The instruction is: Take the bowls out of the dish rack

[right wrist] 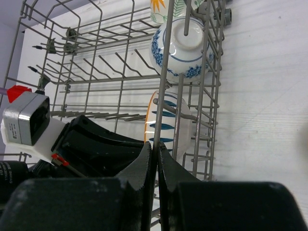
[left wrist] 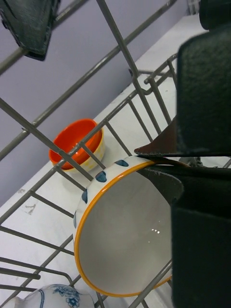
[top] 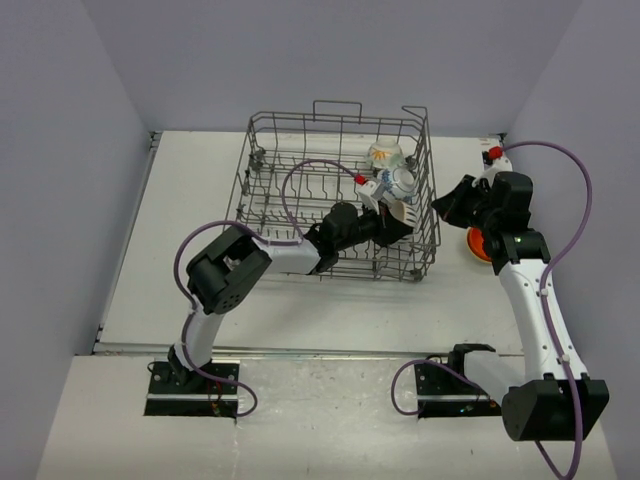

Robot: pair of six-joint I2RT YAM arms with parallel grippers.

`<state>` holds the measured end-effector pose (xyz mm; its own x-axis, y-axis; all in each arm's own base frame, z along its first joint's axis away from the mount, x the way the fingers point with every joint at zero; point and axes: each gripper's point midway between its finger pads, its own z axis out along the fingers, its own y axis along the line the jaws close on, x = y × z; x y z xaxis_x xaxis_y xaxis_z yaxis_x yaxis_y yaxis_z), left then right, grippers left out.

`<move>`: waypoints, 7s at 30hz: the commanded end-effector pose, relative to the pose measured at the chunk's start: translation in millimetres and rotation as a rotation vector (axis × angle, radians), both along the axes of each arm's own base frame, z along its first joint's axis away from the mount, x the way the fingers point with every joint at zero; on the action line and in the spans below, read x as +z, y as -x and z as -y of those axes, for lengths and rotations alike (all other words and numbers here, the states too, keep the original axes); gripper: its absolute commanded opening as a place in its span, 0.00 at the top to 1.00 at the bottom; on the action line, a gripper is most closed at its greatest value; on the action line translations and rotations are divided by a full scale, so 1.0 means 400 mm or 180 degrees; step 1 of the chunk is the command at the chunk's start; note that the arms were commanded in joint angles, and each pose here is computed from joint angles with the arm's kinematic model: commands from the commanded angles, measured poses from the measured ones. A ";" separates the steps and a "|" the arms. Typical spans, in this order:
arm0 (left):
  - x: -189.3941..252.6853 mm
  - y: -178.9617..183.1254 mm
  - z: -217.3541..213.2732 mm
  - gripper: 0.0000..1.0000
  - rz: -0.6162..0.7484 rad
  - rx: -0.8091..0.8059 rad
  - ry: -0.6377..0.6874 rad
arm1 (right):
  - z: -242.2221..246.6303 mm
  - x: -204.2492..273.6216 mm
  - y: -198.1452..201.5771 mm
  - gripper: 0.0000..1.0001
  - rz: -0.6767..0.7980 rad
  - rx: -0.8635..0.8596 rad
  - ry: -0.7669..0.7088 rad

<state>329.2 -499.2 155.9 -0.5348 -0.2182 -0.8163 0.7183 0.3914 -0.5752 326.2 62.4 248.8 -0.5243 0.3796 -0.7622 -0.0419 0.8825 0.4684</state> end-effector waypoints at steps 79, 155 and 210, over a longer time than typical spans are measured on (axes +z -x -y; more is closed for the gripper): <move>0.067 -0.330 -1.401 1.00 -0.1614 0.3932 -0.1594 | -0.125 0.266 0.243 0.47 0.0637 0.0168 -0.1171; 0.340 -0.620 -0.363 0.34 -0.1162 0.0297 0.0900 | -0.041 0.186 0.040 0.46 -0.0831 -0.0228 0.0067; -0.108 -0.428 -0.139 0.41 -0.2127 0.0232 -0.0224 | -0.031 -0.010 -0.062 1.00 -0.1388 -0.0150 0.0092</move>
